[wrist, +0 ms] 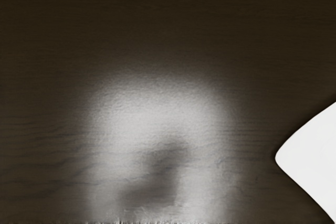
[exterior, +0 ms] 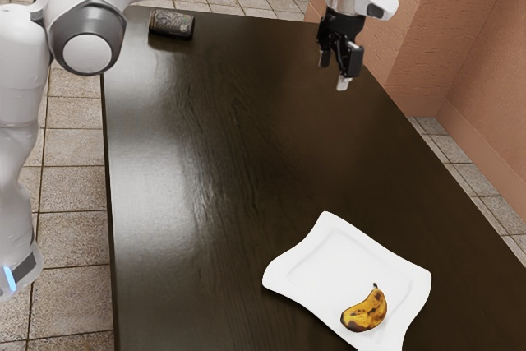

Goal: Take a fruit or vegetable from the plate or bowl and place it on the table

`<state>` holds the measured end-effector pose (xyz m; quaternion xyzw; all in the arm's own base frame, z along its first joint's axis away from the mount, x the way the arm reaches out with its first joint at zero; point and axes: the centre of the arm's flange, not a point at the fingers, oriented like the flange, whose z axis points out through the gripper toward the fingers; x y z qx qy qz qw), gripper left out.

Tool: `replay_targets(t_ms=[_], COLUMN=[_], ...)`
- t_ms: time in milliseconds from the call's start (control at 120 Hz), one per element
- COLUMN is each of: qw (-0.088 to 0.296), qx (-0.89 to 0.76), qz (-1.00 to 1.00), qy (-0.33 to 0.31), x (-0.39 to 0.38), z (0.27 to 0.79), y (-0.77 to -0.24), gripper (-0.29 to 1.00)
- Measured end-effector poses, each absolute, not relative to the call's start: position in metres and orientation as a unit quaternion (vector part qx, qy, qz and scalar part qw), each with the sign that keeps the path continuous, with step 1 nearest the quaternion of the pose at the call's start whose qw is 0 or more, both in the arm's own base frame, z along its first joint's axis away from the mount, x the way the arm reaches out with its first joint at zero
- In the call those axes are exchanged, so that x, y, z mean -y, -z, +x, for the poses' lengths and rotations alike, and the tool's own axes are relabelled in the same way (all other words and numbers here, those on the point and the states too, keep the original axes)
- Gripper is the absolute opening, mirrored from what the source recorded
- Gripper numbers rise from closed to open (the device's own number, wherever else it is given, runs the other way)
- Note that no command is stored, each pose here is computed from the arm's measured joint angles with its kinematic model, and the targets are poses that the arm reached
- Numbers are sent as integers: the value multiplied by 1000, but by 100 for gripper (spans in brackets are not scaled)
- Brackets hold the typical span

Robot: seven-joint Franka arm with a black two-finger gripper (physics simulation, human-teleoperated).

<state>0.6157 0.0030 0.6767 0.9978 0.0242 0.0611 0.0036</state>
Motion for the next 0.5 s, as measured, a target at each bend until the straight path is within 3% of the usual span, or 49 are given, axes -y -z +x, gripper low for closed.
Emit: replay_targets(t_ms=[217, 500], qw=[-2, 29], qx=[-18, -3], qz=[998, 999], qy=[-59, -38], x=[3, 23], z=[614, 607], y=[-678, -678], gripper=[70, 70])
